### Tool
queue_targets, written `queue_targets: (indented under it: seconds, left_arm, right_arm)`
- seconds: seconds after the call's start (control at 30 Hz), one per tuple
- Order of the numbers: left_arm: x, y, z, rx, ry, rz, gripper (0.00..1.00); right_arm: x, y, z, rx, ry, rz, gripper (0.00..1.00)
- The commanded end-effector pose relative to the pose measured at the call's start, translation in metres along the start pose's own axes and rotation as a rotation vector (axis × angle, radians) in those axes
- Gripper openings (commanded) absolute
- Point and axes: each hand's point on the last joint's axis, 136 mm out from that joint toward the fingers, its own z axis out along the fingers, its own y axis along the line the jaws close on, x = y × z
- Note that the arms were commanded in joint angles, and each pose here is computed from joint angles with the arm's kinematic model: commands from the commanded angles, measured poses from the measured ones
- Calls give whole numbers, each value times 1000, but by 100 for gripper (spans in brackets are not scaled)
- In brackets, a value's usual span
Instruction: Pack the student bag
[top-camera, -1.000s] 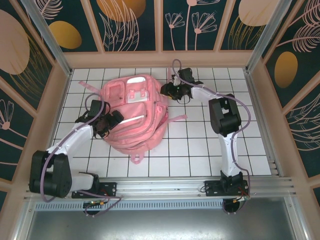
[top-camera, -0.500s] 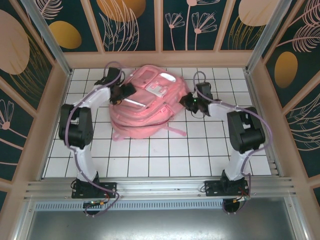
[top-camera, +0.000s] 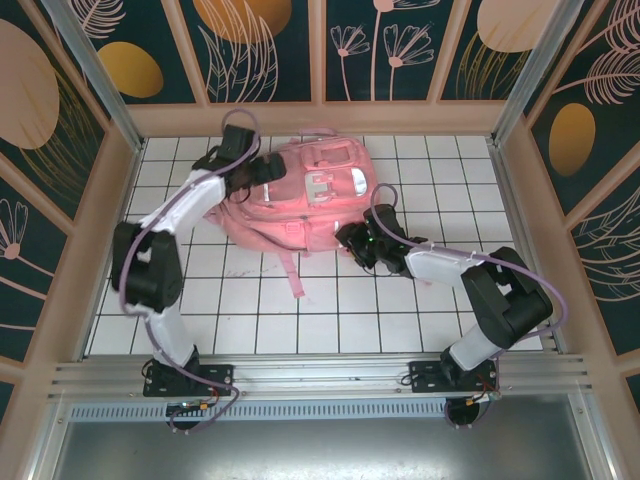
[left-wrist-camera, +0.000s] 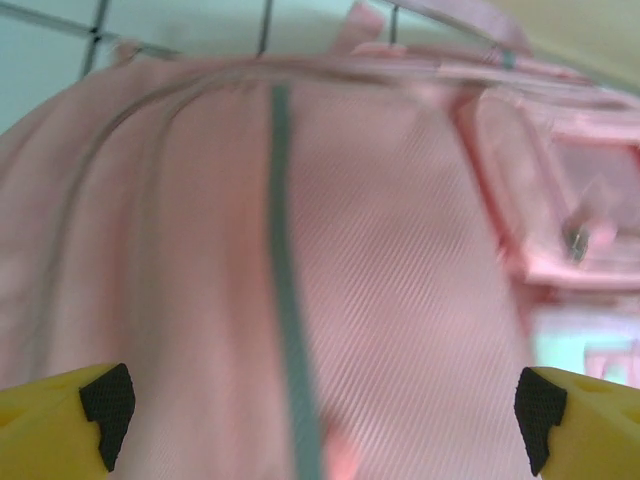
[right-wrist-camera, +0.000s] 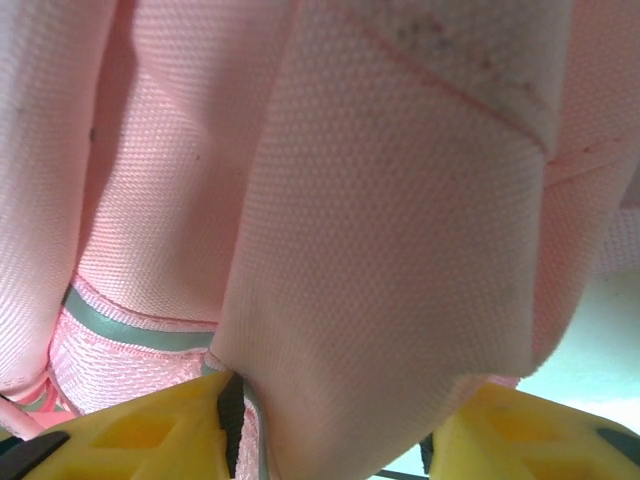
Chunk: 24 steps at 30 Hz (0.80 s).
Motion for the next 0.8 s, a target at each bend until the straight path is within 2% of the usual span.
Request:
queue_targets:
  seconds: [0.0, 0.1, 0.2, 0.33, 0.43, 0.63, 0.77]
  left_arm:
    - [10, -10, -46, 154, -100, -9, 98]
    - [64, -30, -67, 415, -63, -36, 95]
    - [99, -44, -90, 590, -101, -66, 90]
    - [142, -56, -97, 689, -108, -32, 89]
    - [166, -54, -86, 709, -103, -17, 88]
    - [193, -60, -80, 811, -111, 14, 83]
    - [204, -71, -79, 897, -58, -8, 79]
  right_arm:
    - [-14, 32, -6, -56, -45, -83, 53]
    - [-16, 40, -13, -37, -51, -214, 56]
    - [-19, 49, -24, -42, -62, -315, 60]
    - [-19, 65, -36, -54, -52, -413, 66]
    - [-21, 70, -42, -64, -44, -430, 66]
    - [-19, 76, -49, -108, -16, -406, 65]
    - [-31, 68, -53, -103, -24, -365, 64]
